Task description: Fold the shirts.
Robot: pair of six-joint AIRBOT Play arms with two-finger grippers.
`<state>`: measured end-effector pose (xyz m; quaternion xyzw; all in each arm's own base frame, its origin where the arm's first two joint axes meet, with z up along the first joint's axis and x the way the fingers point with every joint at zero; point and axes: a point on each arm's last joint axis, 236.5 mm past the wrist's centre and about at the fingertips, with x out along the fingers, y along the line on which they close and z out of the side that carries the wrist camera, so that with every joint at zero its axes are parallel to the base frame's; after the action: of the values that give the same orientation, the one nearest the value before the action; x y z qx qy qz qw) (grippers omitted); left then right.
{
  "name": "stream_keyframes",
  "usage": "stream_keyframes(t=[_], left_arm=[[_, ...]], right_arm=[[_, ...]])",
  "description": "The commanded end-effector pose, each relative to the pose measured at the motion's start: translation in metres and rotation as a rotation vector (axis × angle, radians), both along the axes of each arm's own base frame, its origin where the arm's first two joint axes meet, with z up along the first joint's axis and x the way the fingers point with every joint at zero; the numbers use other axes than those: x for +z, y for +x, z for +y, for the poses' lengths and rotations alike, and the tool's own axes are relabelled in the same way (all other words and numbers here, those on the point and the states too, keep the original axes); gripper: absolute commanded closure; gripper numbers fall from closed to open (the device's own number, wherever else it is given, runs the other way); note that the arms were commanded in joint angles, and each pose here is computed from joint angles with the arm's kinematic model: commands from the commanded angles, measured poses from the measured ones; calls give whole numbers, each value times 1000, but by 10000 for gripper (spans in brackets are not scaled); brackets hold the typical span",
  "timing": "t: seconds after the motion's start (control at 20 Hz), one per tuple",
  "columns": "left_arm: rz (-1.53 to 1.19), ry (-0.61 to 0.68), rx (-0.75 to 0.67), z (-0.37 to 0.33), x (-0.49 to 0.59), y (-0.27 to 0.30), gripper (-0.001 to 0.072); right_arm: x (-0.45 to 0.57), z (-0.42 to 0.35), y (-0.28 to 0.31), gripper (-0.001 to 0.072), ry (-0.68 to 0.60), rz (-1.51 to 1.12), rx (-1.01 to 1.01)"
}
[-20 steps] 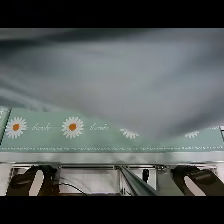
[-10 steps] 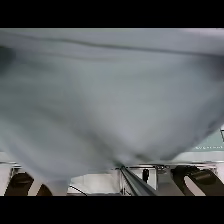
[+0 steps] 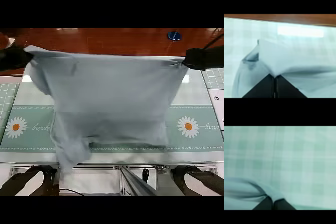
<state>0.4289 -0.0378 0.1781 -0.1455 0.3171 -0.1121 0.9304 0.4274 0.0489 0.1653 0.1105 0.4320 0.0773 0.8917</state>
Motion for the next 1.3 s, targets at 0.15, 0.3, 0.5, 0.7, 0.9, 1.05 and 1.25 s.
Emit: stream_keyframes(t=[0.15,0.3,0.5,0.7,0.9,1.05,1.25], left_arm=[[140,-98,19,-31,-115,87,687],[187,-158,10,-45,-135,98,677],[257,-154,-18,-22,-128,86,200],[584,-82,-16,73,-148,0,200],[741,-242,133,92,-196,-102,200],[897,-367,180,64,-243,-177,200],[998,-466,153,29,-266,-215,200]], right_arm=[[-77,7,112,687,281,49,-58],[-103,8,132,635,403,106,-123],[-100,-27,118,305,450,149,-143],[-100,-116,35,305,211,307,-123],[-129,-141,-34,305,159,365,-282],[-156,-82,-76,306,301,347,-255],[-182,-36,-122,305,345,346,-232]])
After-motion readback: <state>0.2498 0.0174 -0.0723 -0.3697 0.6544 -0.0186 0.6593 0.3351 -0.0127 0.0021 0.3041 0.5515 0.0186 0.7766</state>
